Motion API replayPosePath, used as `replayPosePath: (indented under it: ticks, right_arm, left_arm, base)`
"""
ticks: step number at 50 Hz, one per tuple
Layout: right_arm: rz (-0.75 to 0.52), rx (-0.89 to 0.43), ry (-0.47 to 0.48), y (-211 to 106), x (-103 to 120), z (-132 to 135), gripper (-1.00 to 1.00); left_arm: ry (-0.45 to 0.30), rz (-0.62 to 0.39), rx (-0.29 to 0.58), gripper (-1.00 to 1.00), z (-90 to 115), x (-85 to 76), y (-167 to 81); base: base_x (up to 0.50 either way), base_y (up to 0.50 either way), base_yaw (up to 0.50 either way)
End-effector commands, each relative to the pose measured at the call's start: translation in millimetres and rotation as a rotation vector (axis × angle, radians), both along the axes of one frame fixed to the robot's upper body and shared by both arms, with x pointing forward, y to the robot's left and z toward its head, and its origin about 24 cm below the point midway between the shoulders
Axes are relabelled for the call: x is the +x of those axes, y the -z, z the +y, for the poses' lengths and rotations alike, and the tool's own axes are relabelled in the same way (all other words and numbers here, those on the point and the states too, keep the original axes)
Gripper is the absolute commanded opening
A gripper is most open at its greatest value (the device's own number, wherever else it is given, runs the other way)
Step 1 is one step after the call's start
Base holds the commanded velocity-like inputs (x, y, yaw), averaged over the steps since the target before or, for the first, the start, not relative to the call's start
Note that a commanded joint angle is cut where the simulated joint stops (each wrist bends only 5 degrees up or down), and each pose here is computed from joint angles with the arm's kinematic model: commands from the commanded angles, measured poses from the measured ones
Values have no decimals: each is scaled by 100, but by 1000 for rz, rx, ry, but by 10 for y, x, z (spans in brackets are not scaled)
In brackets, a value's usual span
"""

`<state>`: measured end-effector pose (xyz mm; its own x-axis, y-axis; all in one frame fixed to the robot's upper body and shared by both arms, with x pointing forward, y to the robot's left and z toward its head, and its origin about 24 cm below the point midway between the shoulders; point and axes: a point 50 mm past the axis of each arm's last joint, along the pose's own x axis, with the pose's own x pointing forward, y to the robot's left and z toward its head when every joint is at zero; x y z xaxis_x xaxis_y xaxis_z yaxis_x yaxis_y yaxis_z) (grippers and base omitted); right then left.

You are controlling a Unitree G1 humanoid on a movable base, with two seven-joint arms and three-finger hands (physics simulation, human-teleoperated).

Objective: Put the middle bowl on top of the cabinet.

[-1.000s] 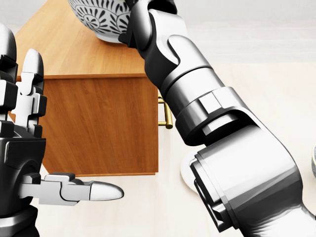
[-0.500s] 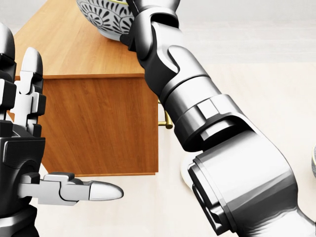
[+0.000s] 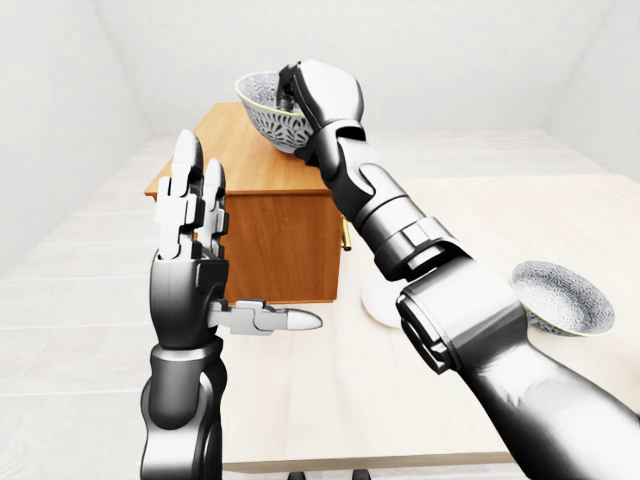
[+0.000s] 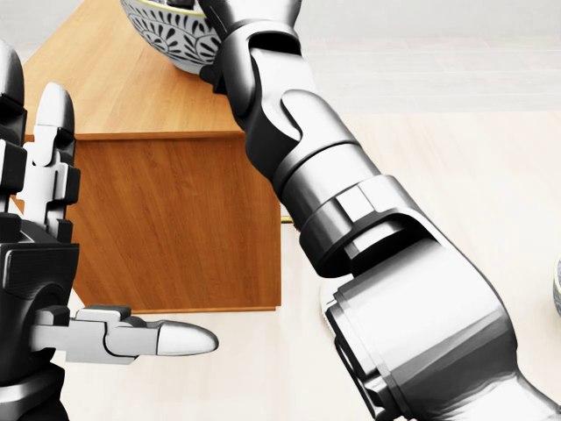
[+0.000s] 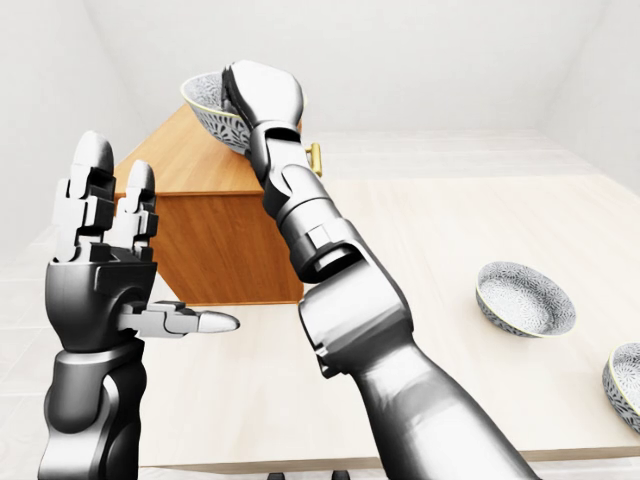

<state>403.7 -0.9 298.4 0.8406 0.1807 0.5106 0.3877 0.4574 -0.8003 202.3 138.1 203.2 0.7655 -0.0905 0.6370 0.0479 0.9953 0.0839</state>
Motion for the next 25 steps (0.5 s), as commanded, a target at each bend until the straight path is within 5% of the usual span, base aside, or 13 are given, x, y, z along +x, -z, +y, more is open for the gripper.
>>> replayPosePath:
  ticks: [1, 3, 9, 25]
  right_arm:
    - [78, 51, -34, 171, -8, 89, 29]
    - [78, 53, -36, 174, -12, 98, 67]
    - [84, 56, -38, 197, -13, 107, 99]
    - [79, 57, -46, 141, -15, 99, 100]
  left_arm:
    - [-1, 2, 0, 100, 4, 2, 4]
    - [-1, 2, 1, 100, 1, 3, 3]
    - [0, -1, 1, 100, 2, 1, -1]
    - [-3, -1, 2, 100, 4, -1, -2]
  base:
    - [0, 0, 0]
    - [0, 0, 0]
    - [0, 0, 0]
    - [0, 0, 0]
